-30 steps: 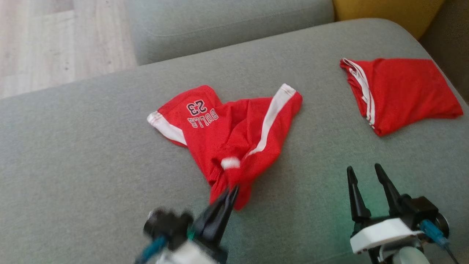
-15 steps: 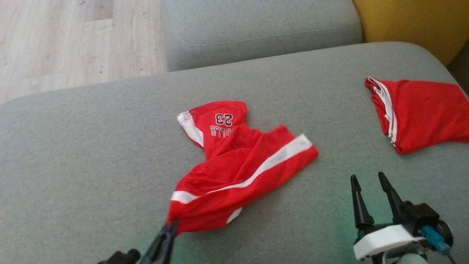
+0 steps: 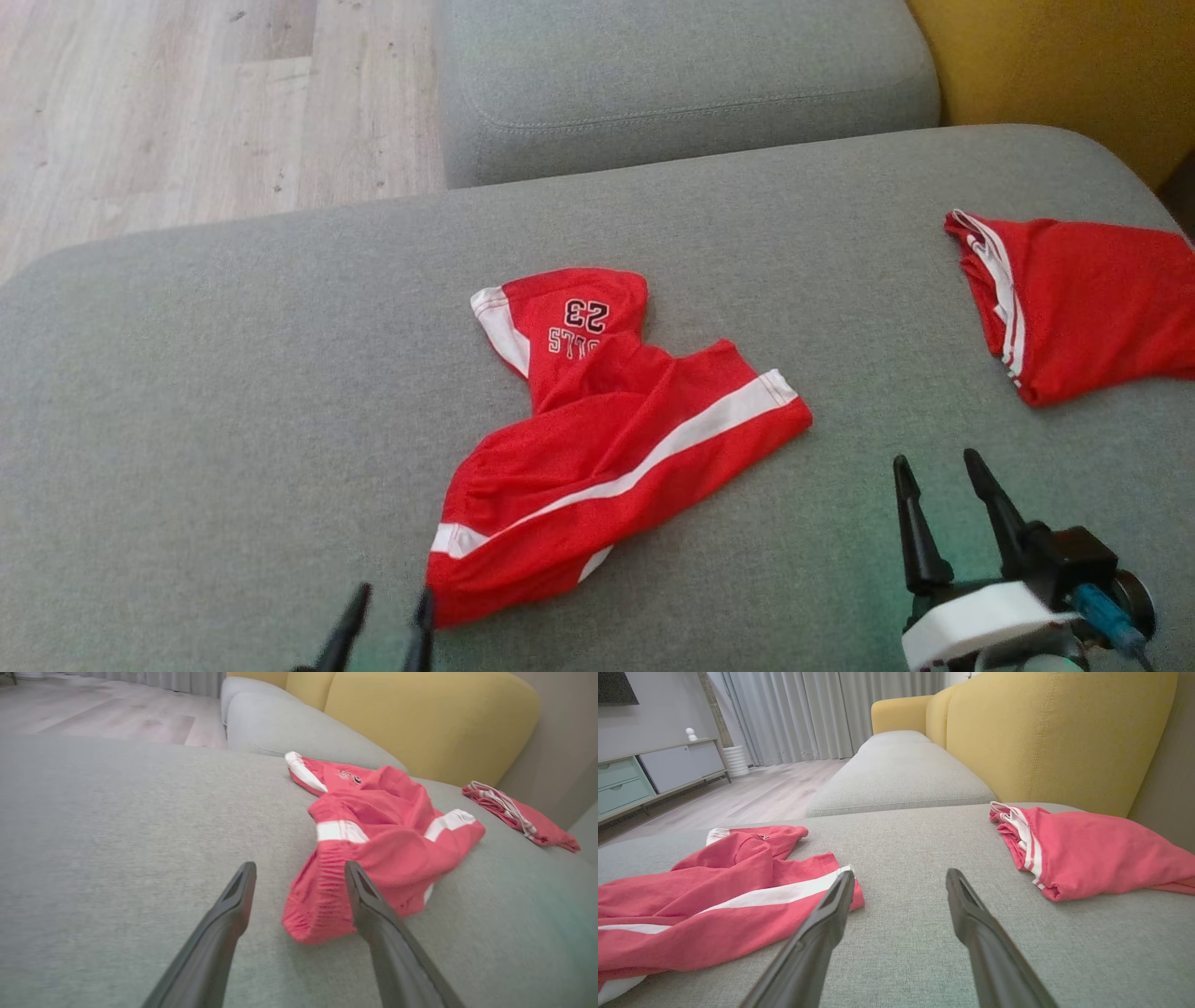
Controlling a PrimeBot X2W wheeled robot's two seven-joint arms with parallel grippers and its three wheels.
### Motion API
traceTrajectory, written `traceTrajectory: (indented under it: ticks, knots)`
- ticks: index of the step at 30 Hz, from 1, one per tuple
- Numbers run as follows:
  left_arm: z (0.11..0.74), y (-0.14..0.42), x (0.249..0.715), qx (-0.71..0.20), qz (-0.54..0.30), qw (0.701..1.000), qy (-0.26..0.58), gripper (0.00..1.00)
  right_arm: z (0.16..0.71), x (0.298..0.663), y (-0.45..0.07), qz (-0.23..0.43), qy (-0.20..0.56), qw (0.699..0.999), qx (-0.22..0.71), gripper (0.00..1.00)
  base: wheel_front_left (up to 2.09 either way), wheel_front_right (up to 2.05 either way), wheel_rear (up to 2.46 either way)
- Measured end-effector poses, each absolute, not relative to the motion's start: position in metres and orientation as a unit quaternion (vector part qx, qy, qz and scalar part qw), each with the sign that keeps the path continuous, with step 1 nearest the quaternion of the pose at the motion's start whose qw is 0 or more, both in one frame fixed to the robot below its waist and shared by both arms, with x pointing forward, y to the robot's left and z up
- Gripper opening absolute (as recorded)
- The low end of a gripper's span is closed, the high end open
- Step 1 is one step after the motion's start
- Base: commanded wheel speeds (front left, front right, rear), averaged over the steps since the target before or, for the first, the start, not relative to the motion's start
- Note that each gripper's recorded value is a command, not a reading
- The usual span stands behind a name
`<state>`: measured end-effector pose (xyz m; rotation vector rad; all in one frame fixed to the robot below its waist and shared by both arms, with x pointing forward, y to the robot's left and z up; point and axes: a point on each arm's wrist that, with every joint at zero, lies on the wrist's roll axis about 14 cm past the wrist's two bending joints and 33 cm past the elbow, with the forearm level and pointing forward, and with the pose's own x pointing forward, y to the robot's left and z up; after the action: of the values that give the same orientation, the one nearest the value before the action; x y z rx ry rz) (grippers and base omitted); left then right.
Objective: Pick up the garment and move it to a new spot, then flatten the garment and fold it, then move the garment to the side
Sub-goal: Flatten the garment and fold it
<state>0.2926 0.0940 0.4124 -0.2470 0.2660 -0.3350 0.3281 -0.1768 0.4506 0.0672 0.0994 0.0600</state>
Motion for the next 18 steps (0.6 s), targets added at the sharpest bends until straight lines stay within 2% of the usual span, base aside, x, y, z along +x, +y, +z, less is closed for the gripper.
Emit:
traceTrajectory:
  ticks: [5,8,13,18]
  knots:
    - [0.431,0.123,0.306,-0.125,-0.116,0.981,0.093,1.00,0.451,0.330,-0.179,0.027,0.049,0.998,0.033,1.00,0.00,0.00,0.00]
    - [0.444,0.123,0.310,-0.118,-0.117,0.984,0.070,1.00,0.452,0.331,-0.180,0.026,0.048,0.998,0.033,1.00,0.00,0.00,0.00]
    - [0.461,0.074,0.314,-0.120,-0.191,0.973,0.050,1.00,0.450,0.331,-0.180,0.026,0.050,0.998,0.033,1.00,0.00,0.00,0.00]
    - [0.482,0.010,0.330,-0.115,-0.295,0.948,0.029,1.00,0.448,0.331,-0.175,0.032,0.055,0.997,0.032,1.00,0.00,0.00,0.00]
